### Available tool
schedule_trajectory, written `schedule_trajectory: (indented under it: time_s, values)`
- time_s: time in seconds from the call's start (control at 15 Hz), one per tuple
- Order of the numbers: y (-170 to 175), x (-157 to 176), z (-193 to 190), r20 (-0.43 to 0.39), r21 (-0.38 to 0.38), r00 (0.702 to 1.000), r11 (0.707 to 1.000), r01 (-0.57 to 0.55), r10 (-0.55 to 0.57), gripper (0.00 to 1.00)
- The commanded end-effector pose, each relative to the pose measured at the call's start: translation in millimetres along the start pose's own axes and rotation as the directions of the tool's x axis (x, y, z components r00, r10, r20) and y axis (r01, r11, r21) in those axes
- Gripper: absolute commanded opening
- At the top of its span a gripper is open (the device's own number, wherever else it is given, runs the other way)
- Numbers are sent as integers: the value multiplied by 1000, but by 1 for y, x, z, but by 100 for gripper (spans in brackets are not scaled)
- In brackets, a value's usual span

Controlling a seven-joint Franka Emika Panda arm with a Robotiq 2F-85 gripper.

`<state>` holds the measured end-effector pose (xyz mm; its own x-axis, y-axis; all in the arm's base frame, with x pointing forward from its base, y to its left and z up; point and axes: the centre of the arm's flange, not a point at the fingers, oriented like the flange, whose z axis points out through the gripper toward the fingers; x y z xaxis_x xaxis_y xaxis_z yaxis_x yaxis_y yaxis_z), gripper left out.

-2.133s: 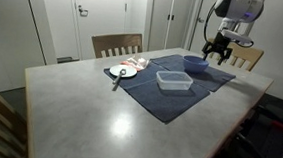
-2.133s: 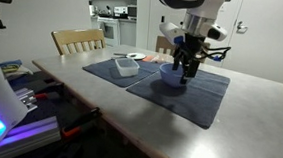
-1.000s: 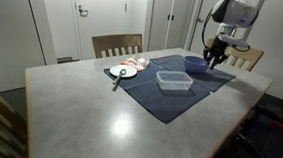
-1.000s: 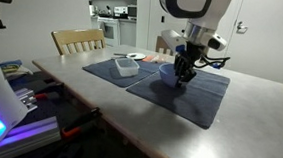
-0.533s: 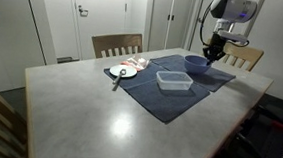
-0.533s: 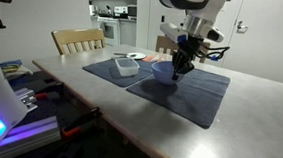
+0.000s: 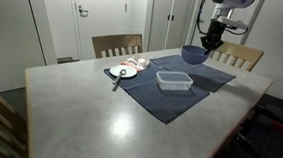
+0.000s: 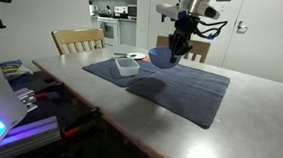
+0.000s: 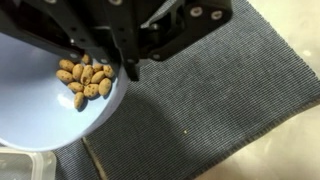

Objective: Pour the things in the bowl into the lunchbox

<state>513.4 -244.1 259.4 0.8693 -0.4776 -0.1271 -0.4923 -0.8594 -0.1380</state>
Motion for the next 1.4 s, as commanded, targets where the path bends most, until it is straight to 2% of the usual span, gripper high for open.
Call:
schedule_trajectory:
  time_s: [0.0,0.33,0.87,1.07,1.33]
  values:
    - [-12,-21,-44,-16,-27,998,998,63,-63,1]
    - [-45,-44,-76,1,-82,991,988,135,-135,1]
    - [-123,-92,-69,42,-155,974,961,228,-224,1]
    - [-144,-106,-63,61,-210,960,937,279,-272,1]
    - [-164,-122,-54,113,-292,922,874,388,-371,1]
